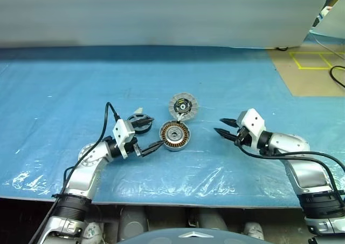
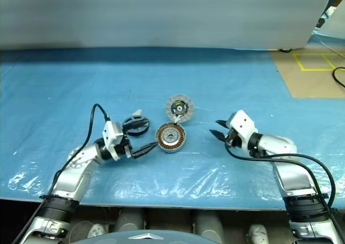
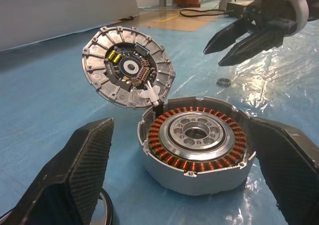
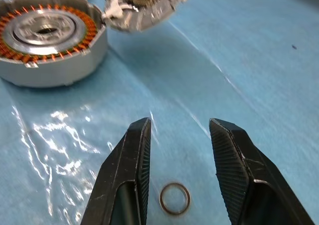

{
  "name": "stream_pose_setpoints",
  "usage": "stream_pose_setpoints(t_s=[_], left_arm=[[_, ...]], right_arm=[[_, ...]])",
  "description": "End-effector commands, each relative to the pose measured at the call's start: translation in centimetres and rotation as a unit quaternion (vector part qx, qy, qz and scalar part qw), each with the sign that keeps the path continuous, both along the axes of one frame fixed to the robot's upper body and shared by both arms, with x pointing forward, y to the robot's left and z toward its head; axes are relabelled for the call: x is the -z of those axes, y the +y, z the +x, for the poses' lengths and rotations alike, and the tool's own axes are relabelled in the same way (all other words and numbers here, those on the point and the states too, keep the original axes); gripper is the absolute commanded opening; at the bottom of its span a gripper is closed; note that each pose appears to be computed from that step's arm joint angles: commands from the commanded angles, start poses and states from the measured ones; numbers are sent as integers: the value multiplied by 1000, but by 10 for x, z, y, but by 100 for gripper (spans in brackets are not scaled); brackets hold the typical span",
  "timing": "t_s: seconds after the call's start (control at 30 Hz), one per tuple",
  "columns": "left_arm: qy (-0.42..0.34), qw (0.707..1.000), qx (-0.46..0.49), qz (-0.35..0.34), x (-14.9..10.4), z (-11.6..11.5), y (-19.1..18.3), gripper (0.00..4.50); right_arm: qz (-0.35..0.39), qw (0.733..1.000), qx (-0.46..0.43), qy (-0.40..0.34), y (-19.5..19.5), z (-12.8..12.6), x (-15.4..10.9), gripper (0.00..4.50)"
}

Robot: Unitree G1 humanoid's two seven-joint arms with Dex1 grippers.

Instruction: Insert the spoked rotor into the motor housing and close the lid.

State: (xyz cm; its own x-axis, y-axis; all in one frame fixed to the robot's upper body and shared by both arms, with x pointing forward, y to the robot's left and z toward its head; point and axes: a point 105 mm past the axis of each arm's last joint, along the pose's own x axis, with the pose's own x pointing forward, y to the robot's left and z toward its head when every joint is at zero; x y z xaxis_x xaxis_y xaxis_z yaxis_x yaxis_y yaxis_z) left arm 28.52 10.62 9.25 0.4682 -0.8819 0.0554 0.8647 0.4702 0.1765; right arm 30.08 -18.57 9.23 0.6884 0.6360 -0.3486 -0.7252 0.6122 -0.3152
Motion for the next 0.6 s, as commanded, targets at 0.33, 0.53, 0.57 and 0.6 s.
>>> stream_pose_setpoints(t_s=[0.33, 0.53, 0.57, 0.6], left_arm=[[-6, 1000, 7, -3, -5, -1, 2, 450], [7, 1000, 0, -2, 5, -3, 7, 450], [10, 1000, 0, -1, 7, -4, 8, 450], [12, 1000, 0, 0, 9, -5, 8, 450]], right_arm=[[-29, 998, 38, 46, -26, -6, 36, 191], [-17, 997, 40, 61, -26, -8, 40, 191], [-12, 997, 39, 63, -25, -8, 41, 191], [-9, 997, 39, 65, -25, -8, 41, 191]])
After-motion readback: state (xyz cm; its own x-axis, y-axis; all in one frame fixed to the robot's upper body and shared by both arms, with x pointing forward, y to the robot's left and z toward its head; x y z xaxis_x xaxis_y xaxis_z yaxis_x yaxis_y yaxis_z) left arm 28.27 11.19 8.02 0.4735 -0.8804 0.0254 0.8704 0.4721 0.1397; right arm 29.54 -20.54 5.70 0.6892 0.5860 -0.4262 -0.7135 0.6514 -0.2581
